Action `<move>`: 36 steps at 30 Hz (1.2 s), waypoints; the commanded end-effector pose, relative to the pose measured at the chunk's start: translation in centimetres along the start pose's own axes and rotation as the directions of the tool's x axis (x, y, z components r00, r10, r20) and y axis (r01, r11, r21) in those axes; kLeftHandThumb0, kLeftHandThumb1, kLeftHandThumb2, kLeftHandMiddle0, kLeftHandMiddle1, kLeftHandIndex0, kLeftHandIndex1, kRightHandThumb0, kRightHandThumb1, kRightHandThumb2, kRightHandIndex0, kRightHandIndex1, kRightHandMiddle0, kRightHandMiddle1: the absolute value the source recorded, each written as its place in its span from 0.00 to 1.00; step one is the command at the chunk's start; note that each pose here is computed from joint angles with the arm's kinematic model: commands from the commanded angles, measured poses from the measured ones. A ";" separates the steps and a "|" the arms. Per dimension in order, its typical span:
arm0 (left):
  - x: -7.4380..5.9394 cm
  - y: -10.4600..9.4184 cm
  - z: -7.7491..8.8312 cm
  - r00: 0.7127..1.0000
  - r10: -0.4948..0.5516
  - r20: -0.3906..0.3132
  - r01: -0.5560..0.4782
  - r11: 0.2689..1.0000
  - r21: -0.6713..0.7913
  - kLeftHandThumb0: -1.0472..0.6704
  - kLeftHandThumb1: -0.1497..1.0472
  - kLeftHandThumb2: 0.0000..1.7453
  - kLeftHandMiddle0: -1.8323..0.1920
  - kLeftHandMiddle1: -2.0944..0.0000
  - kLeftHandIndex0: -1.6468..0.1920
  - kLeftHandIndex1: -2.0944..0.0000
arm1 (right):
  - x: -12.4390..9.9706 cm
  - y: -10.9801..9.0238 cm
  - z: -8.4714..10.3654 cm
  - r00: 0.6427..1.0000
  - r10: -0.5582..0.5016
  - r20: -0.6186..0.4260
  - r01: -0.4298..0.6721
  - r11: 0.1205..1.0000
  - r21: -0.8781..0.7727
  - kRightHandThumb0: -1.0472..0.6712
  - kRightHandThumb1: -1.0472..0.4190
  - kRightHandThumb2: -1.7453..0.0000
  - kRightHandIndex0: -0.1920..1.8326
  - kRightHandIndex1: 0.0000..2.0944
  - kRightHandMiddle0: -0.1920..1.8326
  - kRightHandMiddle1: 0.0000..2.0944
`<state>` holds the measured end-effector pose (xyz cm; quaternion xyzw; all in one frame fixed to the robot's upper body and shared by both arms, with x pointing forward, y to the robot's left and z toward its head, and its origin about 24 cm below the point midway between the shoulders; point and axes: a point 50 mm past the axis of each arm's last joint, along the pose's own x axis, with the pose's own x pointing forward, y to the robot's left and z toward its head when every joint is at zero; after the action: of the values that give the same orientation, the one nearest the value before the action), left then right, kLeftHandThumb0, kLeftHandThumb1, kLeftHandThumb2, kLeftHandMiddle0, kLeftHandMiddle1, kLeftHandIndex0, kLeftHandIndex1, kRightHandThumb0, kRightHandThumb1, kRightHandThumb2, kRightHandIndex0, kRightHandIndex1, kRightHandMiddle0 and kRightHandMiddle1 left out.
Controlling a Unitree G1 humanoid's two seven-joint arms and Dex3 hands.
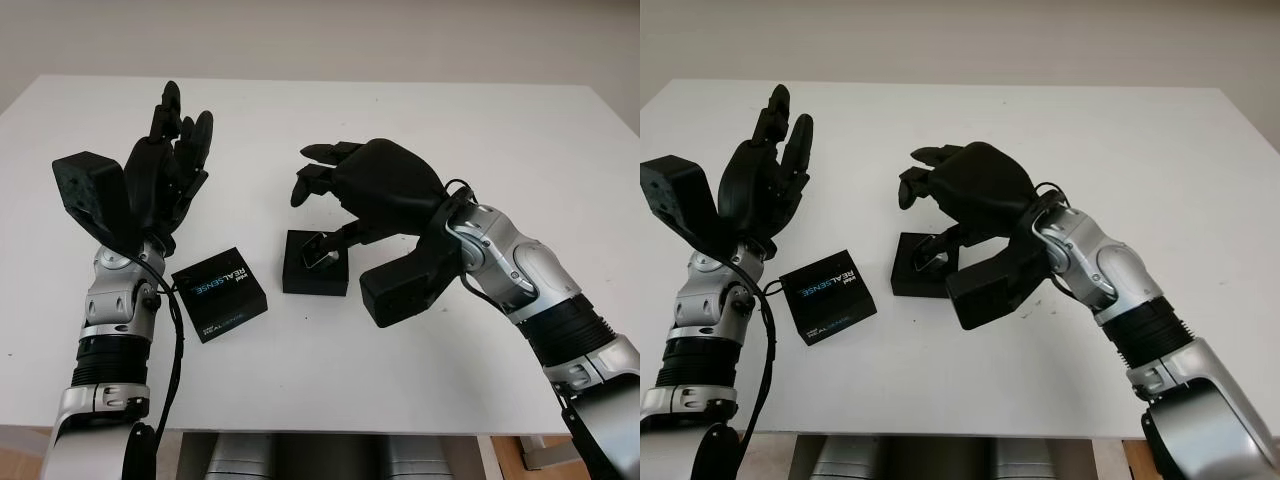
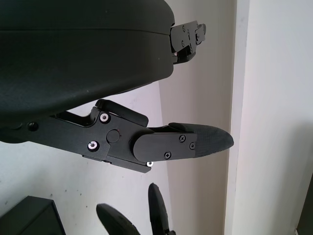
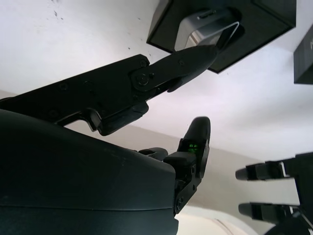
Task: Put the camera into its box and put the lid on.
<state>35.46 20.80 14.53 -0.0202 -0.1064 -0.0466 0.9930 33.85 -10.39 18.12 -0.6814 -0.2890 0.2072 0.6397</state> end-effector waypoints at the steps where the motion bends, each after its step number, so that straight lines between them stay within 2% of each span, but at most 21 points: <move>1: 0.2 -0.1 0.9 1.000 -0.006 0.027 0.005 1.000 0.020 0.26 1.00 0.24 0.99 0.97 0.99 0.97 | -0.2 -0.1 0.1 1.000 0.020 -0.010 -0.020 1.000 -0.006 0.15 0.07 0.97 0.22 0.01 0.26 0.15; 4: 0.2 -0.1 0.9 1.000 -0.003 0.025 0.003 1.000 0.020 0.25 1.00 0.24 0.99 0.97 0.99 0.97 | -0.2 0.0 0.1 0.998 0.064 -0.016 -0.064 0.998 0.003 0.15 0.06 0.97 0.20 0.01 0.24 0.10; 11: 0.2 -0.1 0.9 1.000 -0.007 0.028 0.006 1.000 0.021 0.26 1.00 0.24 0.99 0.98 0.99 0.98 | -0.3 0.1 0.1 0.991 0.131 -0.012 -0.130 0.991 0.016 0.15 0.07 0.97 0.18 0.01 0.25 0.08; 26: 0.2 -0.1 0.9 0.999 -0.003 0.032 0.003 1.000 0.020 0.25 1.00 0.24 0.99 0.97 0.99 0.98 | -0.6 1.1 0.0 0.992 0.114 -0.049 -0.112 0.993 0.048 0.16 0.06 0.97 0.22 0.03 0.37 0.11; 31: 0.1 -0.1 0.8 0.999 -0.007 0.034 0.006 1.000 0.017 0.26 1.00 0.24 0.99 0.97 1.00 0.98 | -0.6 1.5 -0.3 0.991 0.119 -0.067 -0.116 0.992 0.052 0.19 0.06 0.97 0.23 0.03 0.38 0.17; 34: 0.1 -0.1 0.8 0.999 -0.006 0.032 0.006 1.000 0.018 0.26 1.00 0.24 0.99 0.97 0.99 0.98 | -0.6 1.9 -0.4 0.991 0.112 -0.073 -0.108 0.993 0.048 0.20 0.05 0.97 0.25 0.03 0.32 0.32; 36: 0.1 -0.1 0.8 1.000 -0.003 0.029 0.003 1.000 0.018 0.25 1.00 0.24 0.99 0.97 0.99 0.97 | -0.6 2.1 -0.5 0.991 0.113 -0.075 -0.110 0.993 0.042 0.20 0.05 0.97 0.25 0.03 0.30 0.37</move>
<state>35.42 20.77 14.77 -0.0182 -0.1100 -0.0458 0.9927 34.05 -11.18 16.52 -0.6915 -0.2235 0.2188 0.6511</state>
